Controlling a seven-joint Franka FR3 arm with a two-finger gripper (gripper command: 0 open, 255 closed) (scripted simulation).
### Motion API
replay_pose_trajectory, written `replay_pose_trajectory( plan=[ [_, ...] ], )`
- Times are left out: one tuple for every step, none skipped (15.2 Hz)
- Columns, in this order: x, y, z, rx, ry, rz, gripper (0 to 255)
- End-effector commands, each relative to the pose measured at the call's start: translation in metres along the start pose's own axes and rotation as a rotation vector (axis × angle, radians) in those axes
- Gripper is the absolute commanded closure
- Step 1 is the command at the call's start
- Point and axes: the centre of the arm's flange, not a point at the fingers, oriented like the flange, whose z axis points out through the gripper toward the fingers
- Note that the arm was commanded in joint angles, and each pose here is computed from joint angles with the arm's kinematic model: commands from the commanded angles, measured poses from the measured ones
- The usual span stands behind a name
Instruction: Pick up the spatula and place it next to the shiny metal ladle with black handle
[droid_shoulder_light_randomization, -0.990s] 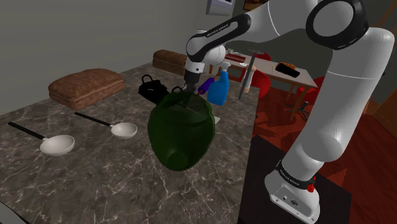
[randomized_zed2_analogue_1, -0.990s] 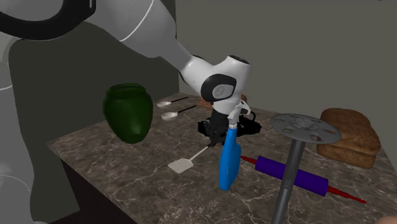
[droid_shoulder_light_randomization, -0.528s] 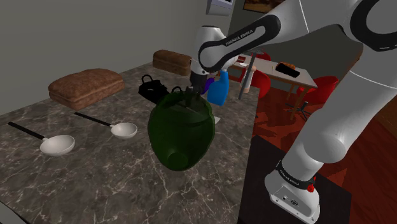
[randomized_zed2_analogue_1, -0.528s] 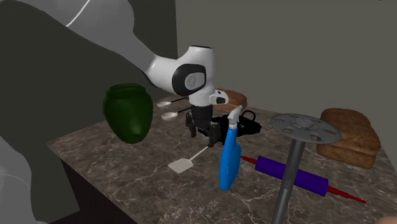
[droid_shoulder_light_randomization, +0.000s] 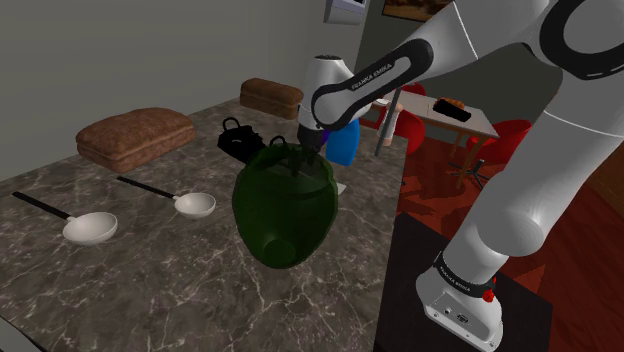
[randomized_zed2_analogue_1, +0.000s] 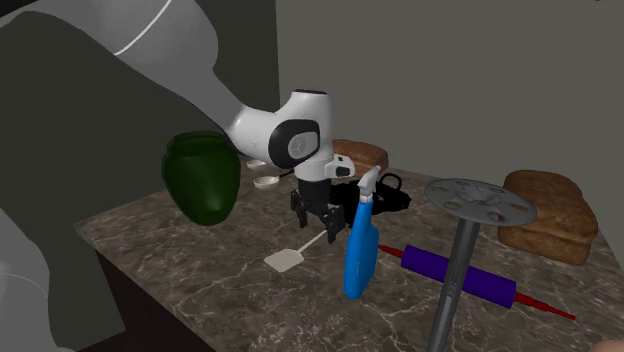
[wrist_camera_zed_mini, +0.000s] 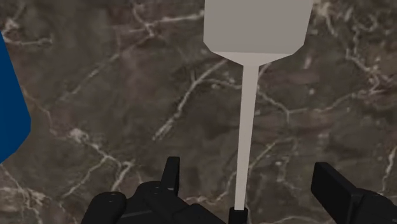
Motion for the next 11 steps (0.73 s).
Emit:
replay_pose_trajectory(
  plan=[
    [0.0006,0.0002,0.0015,0.0,0.001,0.0,0],
    [0.0006,0.0002,0.0015,0.0,0.001,0.0,0],
    [0.0006,0.0002,0.0014,0.0,0.001,0.0,0],
    [0.0006,0.0002,0.0014,0.0,0.001,0.0,0],
    [0.0006,0.0002,0.0014,0.0,0.001,0.0,0],
    [0.0006,0.0002,0.0014,0.0,0.001,0.0,0],
    [0.0006,0.0002,0.0014,0.0,0.001,0.0,0],
    [0.0006,0.0002,0.0014,0.0,0.001,0.0,255],
    [0.0006,0.0002,0.0014,0.0,0.001,0.0,255],
    [0.0006,0.0002,0.0014,0.0,0.001,0.0,255],
    [0.0006,0.0002,0.0014,0.0,0.001,0.0,255]
  ],
)
